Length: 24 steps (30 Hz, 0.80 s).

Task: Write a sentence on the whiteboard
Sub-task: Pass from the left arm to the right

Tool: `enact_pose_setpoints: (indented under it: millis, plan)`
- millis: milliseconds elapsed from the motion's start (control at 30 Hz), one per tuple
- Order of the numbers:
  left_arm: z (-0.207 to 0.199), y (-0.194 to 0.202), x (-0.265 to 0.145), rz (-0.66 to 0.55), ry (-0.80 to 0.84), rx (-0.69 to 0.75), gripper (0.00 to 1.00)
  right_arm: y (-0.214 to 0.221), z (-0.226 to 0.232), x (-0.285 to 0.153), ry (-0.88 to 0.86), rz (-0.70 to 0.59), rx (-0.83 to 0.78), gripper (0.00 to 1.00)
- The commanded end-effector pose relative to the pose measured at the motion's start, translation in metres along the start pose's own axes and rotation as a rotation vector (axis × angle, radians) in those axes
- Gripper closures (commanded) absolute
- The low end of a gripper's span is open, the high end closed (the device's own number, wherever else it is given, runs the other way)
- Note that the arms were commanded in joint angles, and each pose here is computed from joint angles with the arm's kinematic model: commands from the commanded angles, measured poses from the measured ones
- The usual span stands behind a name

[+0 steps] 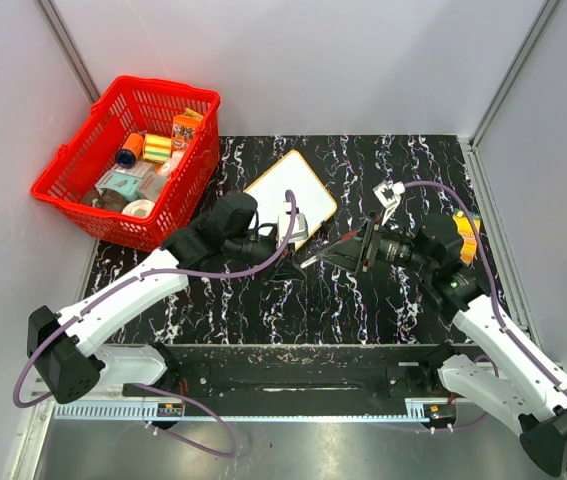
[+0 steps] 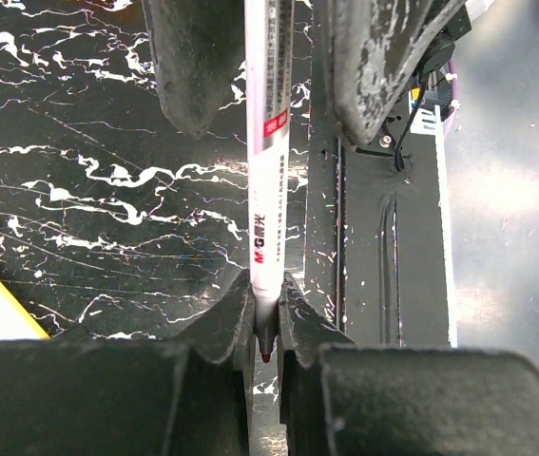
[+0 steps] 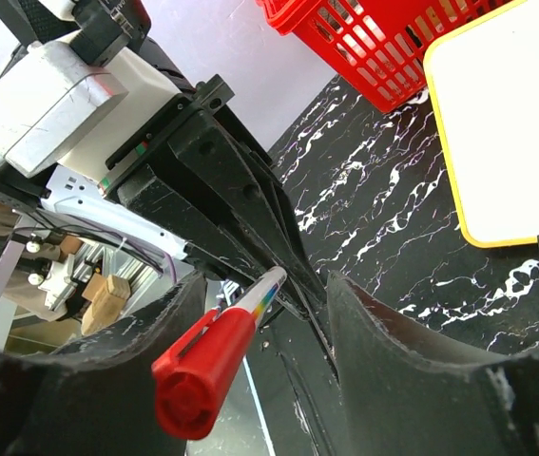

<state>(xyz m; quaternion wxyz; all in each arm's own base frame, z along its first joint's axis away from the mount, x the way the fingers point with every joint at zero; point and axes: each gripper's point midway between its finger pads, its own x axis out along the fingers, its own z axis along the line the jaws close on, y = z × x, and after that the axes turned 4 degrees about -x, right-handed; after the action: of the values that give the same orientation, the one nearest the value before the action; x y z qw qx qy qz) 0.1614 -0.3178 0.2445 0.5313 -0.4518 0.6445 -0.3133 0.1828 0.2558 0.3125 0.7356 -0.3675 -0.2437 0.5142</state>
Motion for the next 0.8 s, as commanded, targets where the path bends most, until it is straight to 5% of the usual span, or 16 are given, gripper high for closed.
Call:
enact_pose_setpoints:
  millis: [0, 167, 233, 400, 433, 467, 500, 533, 567, 767]
  plan:
    - [-0.008, -0.032, -0.007, -0.083, 0.019, 0.06, 1.0, -0.013, 0.013, 0.001, -0.049, -0.042, -0.035, 0.47]
    - [-0.008, -0.031, -0.007, -0.081, 0.021, 0.06, 1.0, -0.015, 0.014, 0.002, -0.057, -0.045, -0.015, 0.69]
    - [-0.008, -0.031, -0.006, -0.081, 0.021, 0.058, 1.0, -0.014, 0.015, 0.003, -0.061, -0.04, -0.009, 0.89]
    - [-0.007, -0.031, -0.007, -0.081, 0.01, 0.056, 0.96, -0.01, 0.013, 0.002, -0.053, -0.023, -0.01, 1.0]
    - [-0.005, -0.03, -0.007, -0.079, 0.003, 0.053, 0.89, -0.009, 0.012, 0.001, -0.048, -0.025, -0.014, 1.0]
    - [-0.003, -0.03, -0.007, -0.079, -0.011, 0.052, 0.66, -0.008, 0.011, 0.001, -0.04, -0.022, -0.011, 1.0]
    - [-0.003, -0.028, -0.007, -0.076, -0.017, 0.044, 0.54, -0.009, 0.011, 0.0, -0.033, -0.026, -0.015, 1.0]
    - [-0.002, -0.03, -0.008, -0.091, -0.024, 0.053, 0.08, -0.009, 0.008, -0.001, -0.014, -0.032, -0.027, 1.0]
    - [-0.002, -0.031, -0.011, -0.102, -0.041, 0.058, 0.01, -0.008, 0.005, -0.002, 0.008, -0.026, -0.022, 1.0]
    - [0.018, -0.029, -0.035, -0.171, -0.255, 0.013, 0.01, -0.01, -0.021, -0.014, 0.191, -0.052, -0.052, 1.0]
